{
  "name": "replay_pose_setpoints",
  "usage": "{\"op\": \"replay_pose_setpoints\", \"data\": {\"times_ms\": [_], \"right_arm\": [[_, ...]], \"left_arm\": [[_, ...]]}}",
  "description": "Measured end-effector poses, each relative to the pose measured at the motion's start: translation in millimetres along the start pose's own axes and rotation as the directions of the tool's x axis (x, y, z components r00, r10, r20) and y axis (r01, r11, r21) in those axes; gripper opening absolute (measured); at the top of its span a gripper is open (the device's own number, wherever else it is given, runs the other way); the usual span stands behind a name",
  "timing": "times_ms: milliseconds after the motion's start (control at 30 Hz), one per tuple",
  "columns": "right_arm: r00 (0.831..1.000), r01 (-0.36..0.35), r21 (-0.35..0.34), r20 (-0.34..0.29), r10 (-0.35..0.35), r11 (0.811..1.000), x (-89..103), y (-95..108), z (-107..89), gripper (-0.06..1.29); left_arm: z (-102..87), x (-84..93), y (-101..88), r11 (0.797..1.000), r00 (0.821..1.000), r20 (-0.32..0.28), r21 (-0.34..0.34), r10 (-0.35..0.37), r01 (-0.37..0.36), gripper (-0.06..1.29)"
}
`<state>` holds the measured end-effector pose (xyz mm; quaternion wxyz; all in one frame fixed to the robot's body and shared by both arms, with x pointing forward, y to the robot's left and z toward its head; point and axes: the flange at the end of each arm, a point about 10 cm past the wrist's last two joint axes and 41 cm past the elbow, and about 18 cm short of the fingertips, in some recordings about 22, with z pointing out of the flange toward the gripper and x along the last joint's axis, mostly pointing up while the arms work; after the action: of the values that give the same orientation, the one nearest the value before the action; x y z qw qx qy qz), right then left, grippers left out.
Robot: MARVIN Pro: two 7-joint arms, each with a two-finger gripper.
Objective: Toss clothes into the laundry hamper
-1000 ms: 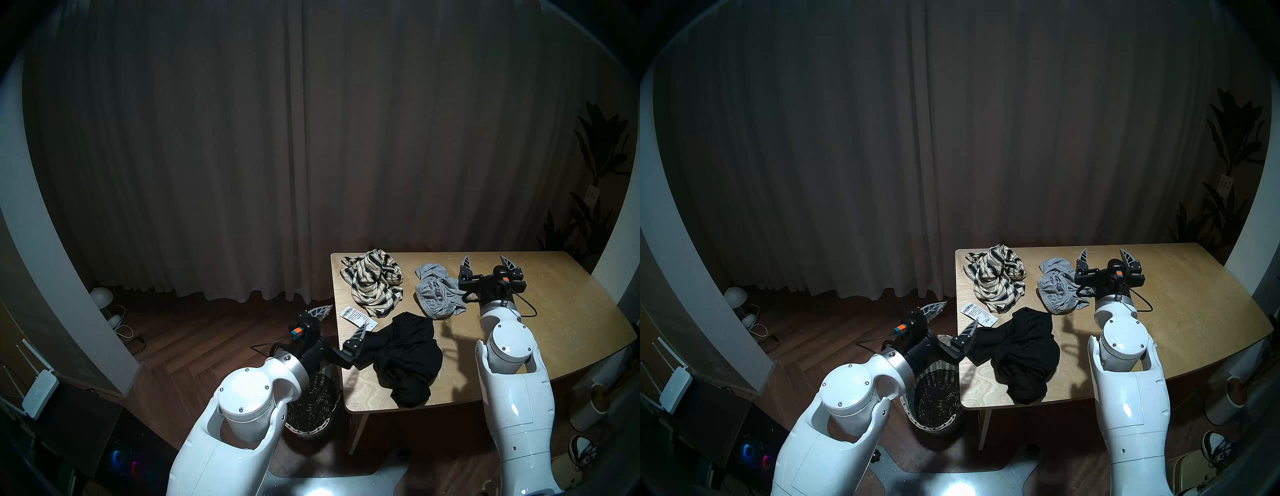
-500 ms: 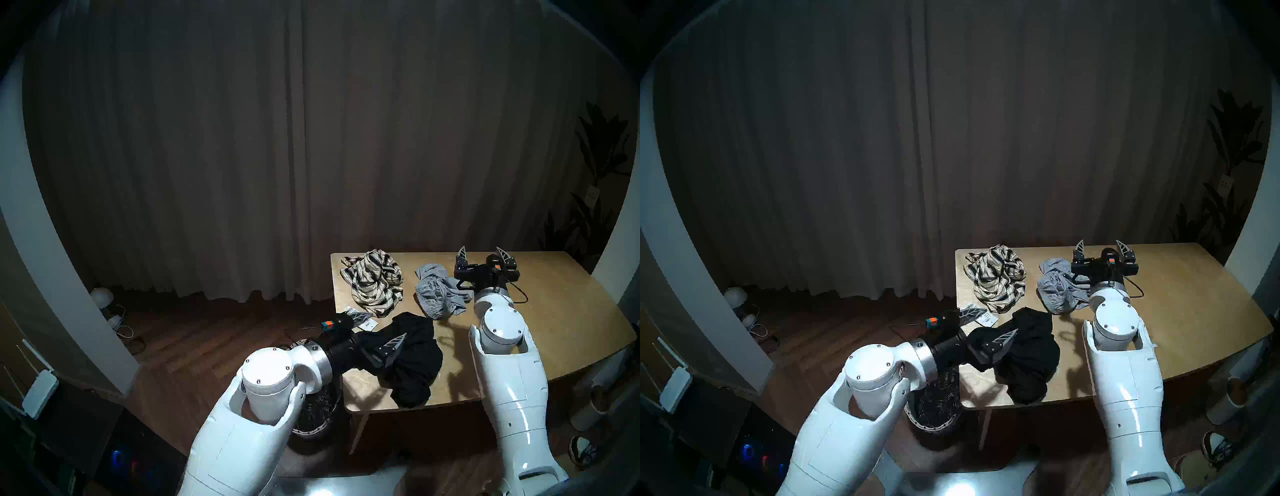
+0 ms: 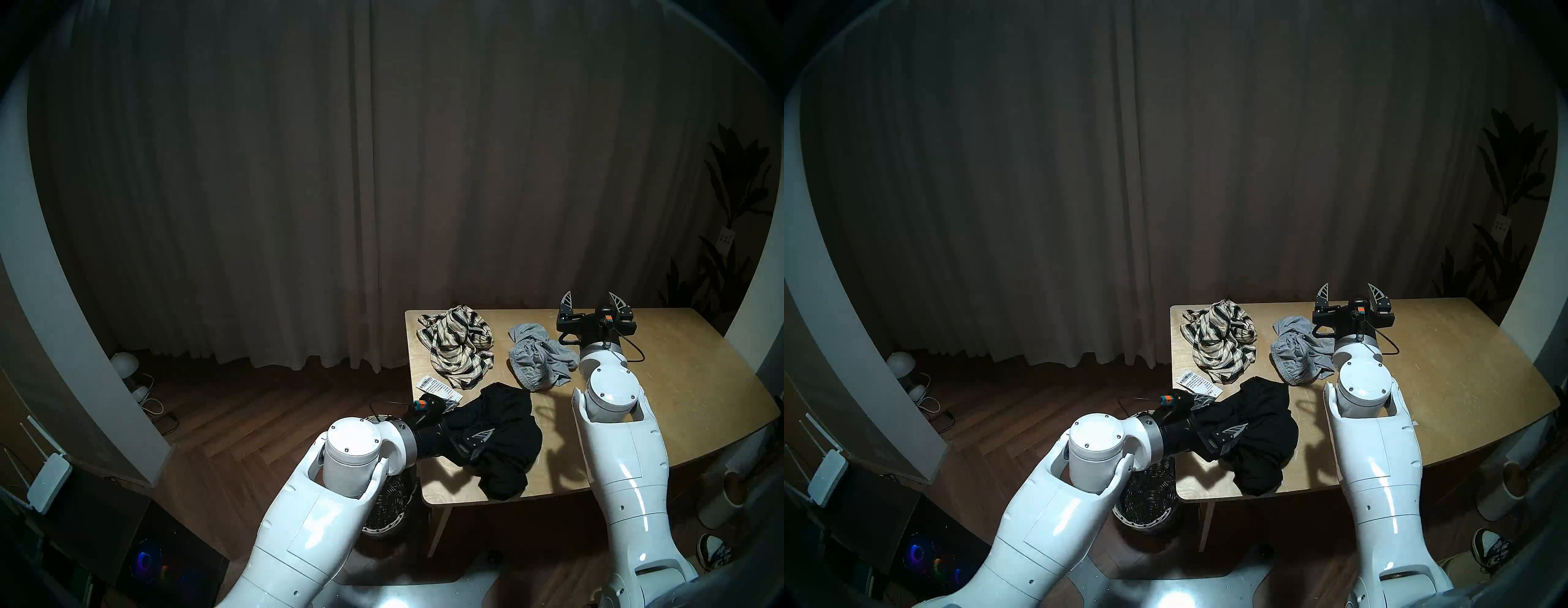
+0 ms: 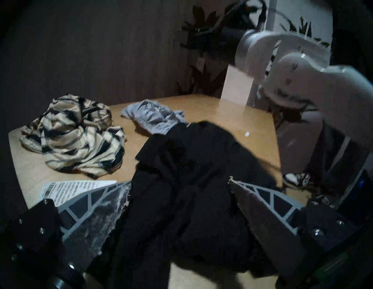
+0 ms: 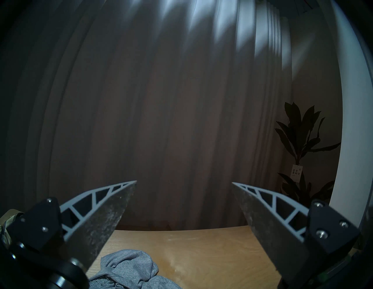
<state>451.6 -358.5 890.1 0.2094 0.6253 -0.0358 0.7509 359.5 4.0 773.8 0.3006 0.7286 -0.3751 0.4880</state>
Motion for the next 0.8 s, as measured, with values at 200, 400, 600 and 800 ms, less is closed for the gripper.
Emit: {"op": "replay_pose_setpoints", "data": {"times_ms": [200,400,600,800], "right_arm": [[1.000,0.000,-0.008,-0.015,0.000,1.000,0.3,0.3,2.4,1.23],[1.000,-0.002,-0.012,-0.029,0.002,1.000,0.1,0.3,3.7,1.23],[0.999,-0.003,-0.015,-0.041,0.003,1.000,0.3,0.2,4.7,1.23],[0.999,-0.003,-0.017,-0.045,0.003,1.000,0.5,0.3,5.2,1.23]], "left_arm": [[22.2,-7.0,-1.2,0.994,0.993,0.048,0.002,0.108,-0.109,1.26],[33.8,-2.7,-2.7,0.984,0.984,0.047,-0.041,0.174,-0.172,1.26],[33.1,-0.8,-4.2,0.975,0.975,0.032,-0.059,0.219,-0.216,1.26],[17.0,14.0,-14.1,0.977,0.977,-0.026,-0.039,0.210,-0.211,-0.03]]}}
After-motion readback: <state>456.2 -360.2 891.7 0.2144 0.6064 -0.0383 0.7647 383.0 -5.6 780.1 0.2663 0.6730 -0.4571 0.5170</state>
